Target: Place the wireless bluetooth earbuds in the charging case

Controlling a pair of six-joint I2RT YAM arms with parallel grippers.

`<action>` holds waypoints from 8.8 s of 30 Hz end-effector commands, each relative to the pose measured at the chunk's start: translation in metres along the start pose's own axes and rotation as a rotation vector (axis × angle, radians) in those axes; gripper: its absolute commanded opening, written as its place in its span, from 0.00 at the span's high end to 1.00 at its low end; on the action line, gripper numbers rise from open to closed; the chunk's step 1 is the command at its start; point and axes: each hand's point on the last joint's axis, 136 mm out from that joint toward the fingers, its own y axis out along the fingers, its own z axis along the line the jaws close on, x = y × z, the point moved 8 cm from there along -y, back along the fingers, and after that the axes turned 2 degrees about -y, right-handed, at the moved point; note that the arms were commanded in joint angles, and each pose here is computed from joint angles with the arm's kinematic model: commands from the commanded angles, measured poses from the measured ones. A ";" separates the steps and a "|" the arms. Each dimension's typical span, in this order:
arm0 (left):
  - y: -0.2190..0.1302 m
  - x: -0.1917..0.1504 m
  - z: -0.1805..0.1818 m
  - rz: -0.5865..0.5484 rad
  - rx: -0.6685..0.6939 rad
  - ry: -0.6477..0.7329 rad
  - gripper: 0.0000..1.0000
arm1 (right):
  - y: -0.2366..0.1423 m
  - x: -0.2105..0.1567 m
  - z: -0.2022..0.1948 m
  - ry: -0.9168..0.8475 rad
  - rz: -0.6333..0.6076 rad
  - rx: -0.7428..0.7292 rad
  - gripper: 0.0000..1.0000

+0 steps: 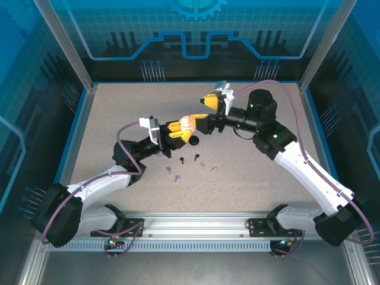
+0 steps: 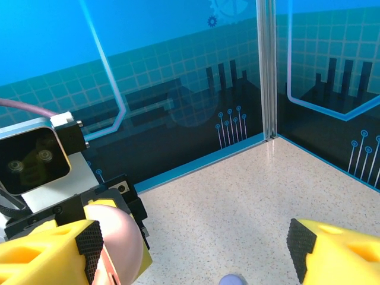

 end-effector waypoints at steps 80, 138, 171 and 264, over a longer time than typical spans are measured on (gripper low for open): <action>-0.022 0.009 -0.023 -0.005 0.014 0.067 0.93 | 0.070 -0.301 -0.047 0.509 1.053 -0.689 0.43; -0.024 0.011 -0.025 -0.004 0.024 0.074 0.92 | 0.071 -0.294 -0.041 0.472 1.206 -0.652 0.53; -0.024 0.011 -0.025 0.006 0.030 0.080 0.92 | 0.080 -0.325 -0.053 0.516 1.322 -0.647 0.67; 0.005 -0.036 -0.008 0.030 0.037 -0.030 0.97 | 0.004 -0.029 0.072 -0.035 0.280 -0.390 0.77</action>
